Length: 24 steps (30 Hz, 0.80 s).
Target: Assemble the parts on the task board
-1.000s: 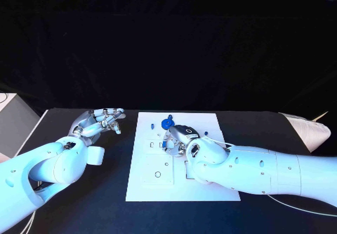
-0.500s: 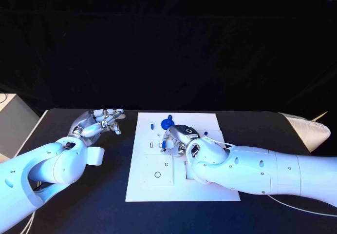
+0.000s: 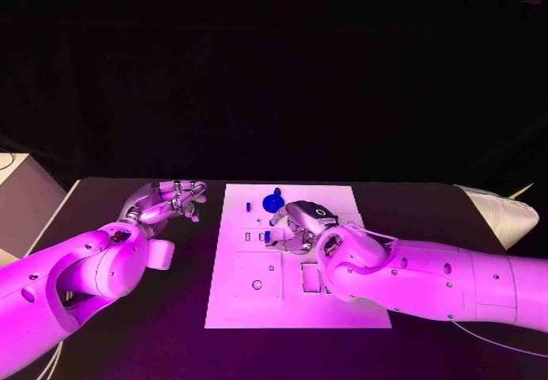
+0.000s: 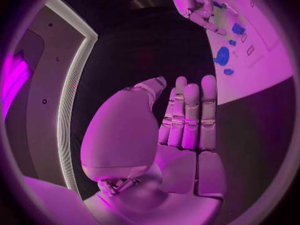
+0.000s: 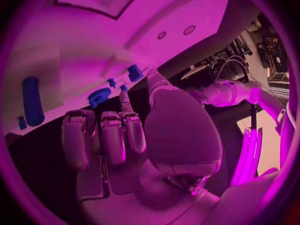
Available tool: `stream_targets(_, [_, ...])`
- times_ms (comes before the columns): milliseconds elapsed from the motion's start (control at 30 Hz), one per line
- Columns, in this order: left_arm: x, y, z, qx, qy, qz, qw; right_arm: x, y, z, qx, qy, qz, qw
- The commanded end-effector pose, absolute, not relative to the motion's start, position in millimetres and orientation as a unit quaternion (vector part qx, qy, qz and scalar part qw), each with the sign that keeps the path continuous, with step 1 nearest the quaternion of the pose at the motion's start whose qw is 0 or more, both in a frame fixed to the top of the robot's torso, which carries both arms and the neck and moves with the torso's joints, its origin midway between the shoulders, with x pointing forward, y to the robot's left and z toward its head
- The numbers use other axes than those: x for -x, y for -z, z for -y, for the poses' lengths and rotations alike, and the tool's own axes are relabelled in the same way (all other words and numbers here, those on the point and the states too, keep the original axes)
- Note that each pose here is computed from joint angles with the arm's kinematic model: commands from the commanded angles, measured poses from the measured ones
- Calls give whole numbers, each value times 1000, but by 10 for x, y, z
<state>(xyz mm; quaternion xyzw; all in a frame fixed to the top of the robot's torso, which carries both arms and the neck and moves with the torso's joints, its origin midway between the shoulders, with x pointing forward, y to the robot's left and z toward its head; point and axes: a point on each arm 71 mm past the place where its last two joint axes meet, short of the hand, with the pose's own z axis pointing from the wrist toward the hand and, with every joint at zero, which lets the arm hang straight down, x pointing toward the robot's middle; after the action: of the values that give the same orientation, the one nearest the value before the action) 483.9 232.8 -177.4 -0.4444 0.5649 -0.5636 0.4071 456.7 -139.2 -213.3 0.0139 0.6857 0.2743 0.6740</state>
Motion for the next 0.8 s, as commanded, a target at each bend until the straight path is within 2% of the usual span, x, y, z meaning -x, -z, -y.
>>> stream_targets(33, [-4864, 1855, -2258, 419, 520, -622, 409, -4547, 1986, 1409, -27, -365, -641, 675])
stream_targets(133, [-4898, 1927, -2184, 400, 493, -663, 397, -4589, 1895, 1537, -65, -394, -631, 665])
stream_targets(267, [-4942, 1969, -2078, 362, 458, -714, 386, -4679, 1784, 1721, -116, -410, -625, 654])
stream_targets(500, [-5093, 1925, -1874, 288, 392, -781, 392, -4831, 1646, 1997, -161, -403, -614, 660])
stream_targets(800, [-5237, 1907, -1609, 224, 317, -831, 397, -4957, 1631, 2151, -183, -386, -614, 663])
